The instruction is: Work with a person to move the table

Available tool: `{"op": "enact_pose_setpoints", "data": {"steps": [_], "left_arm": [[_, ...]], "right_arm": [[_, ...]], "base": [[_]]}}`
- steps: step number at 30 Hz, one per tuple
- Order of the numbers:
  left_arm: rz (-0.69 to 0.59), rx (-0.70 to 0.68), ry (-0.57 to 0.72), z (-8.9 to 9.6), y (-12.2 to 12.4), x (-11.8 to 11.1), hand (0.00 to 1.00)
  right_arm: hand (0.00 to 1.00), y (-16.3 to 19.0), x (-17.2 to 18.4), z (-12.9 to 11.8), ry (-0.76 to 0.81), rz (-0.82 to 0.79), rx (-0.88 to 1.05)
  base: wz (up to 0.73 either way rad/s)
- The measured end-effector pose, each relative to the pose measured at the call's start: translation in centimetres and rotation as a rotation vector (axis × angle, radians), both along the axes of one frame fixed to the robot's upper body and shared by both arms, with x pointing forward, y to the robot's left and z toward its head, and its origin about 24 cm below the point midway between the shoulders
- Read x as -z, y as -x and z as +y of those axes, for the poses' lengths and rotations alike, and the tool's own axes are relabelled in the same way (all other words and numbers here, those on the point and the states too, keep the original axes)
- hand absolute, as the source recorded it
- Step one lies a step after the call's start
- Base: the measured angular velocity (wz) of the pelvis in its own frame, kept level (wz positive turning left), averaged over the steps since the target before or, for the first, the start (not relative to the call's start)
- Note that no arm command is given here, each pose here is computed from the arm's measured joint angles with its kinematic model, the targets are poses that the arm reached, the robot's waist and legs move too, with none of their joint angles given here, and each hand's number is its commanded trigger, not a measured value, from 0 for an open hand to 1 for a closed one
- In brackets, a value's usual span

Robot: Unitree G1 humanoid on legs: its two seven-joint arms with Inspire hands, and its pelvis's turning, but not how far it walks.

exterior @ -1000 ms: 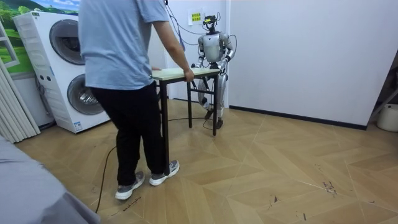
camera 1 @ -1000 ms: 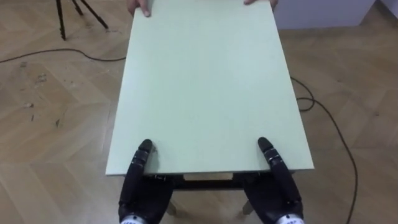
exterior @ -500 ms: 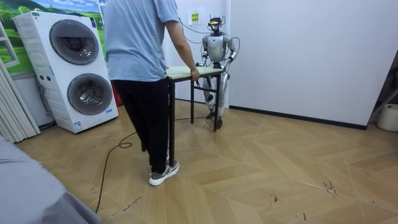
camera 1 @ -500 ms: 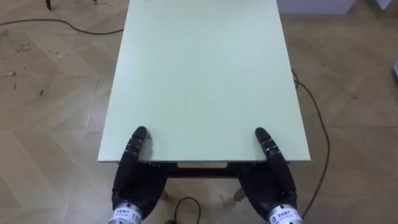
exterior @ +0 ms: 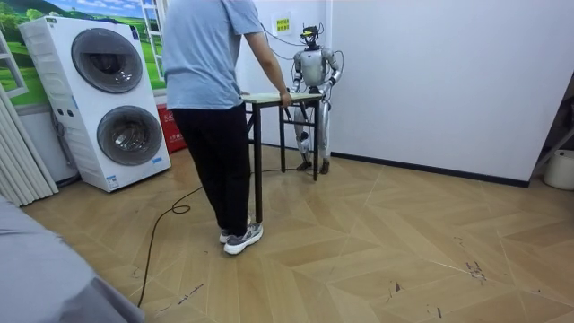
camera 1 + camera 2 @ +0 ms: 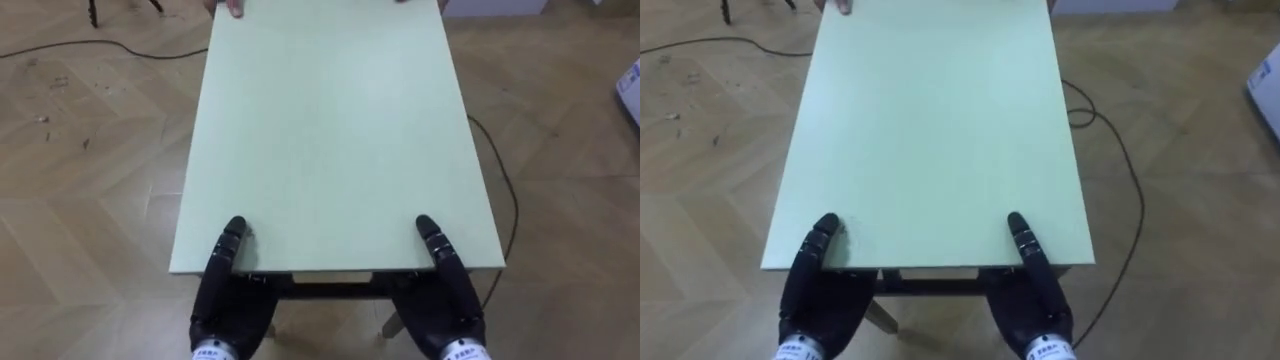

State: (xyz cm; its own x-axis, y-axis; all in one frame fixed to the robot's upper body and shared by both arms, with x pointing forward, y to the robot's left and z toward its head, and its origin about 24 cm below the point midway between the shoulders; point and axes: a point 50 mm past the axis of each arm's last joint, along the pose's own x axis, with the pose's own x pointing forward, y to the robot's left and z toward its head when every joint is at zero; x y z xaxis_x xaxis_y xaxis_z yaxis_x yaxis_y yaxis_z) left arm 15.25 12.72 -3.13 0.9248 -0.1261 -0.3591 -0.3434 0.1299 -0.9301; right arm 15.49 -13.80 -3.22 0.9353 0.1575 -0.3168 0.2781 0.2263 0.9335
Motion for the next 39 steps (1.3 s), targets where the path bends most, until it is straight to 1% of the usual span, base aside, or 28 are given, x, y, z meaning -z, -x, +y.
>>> {"op": "enact_pose_setpoints", "data": {"steps": [4, 10, 16, 21, 27, 29, 33, 39], "left_arm": [[-0.036, 0.008, -0.001, -0.3, -1.0, -0.6, 1.0], [-0.051, 0.012, -0.012, -0.4, -1.4, -0.8, 1.0], [-0.022, 0.013, -0.009, -0.3, -1.1, -0.1, 1.0], [0.013, 0.02, -0.007, -0.3, -0.4, 0.6, 1.0], [0.028, 0.018, 0.002, -0.6, -0.1, 0.8, 1.0], [0.038, 0.032, -0.012, -0.4, 0.2, 1.0, 1.0], [0.033, 0.011, -0.01, -0.3, 0.4, 0.9, 1.0], [0.04, -0.014, -0.028, 0.1, 0.8, 1.1, 1.0]], "right_arm": [[1.0, -0.4, -0.6, 0.0, -0.002, -0.032, 0.017], [1.0, -0.6, -0.8, 0.0, -0.008, -0.045, 0.022], [1.0, -0.3, -0.3, -0.1, -0.001, -0.024, 0.006], [1.0, 0.3, 0.3, -0.3, -0.002, 0.012, 0.007], [1.0, 0.6, 0.5, -0.6, 0.008, 0.024, 0.007], [1.0, 1.4, 0.8, -0.5, 0.002, 0.05, 0.024], [1.0, 0.9, 0.6, -0.2, 0.0, 0.034, 0.015], [1.0, 0.9, 0.7, 0.2, 0.002, 0.042, -0.007]], "base": [[0.18], [0.12], [-0.02], [0.07], [0.29], [0.64], [-0.37], [-0.06]]}}
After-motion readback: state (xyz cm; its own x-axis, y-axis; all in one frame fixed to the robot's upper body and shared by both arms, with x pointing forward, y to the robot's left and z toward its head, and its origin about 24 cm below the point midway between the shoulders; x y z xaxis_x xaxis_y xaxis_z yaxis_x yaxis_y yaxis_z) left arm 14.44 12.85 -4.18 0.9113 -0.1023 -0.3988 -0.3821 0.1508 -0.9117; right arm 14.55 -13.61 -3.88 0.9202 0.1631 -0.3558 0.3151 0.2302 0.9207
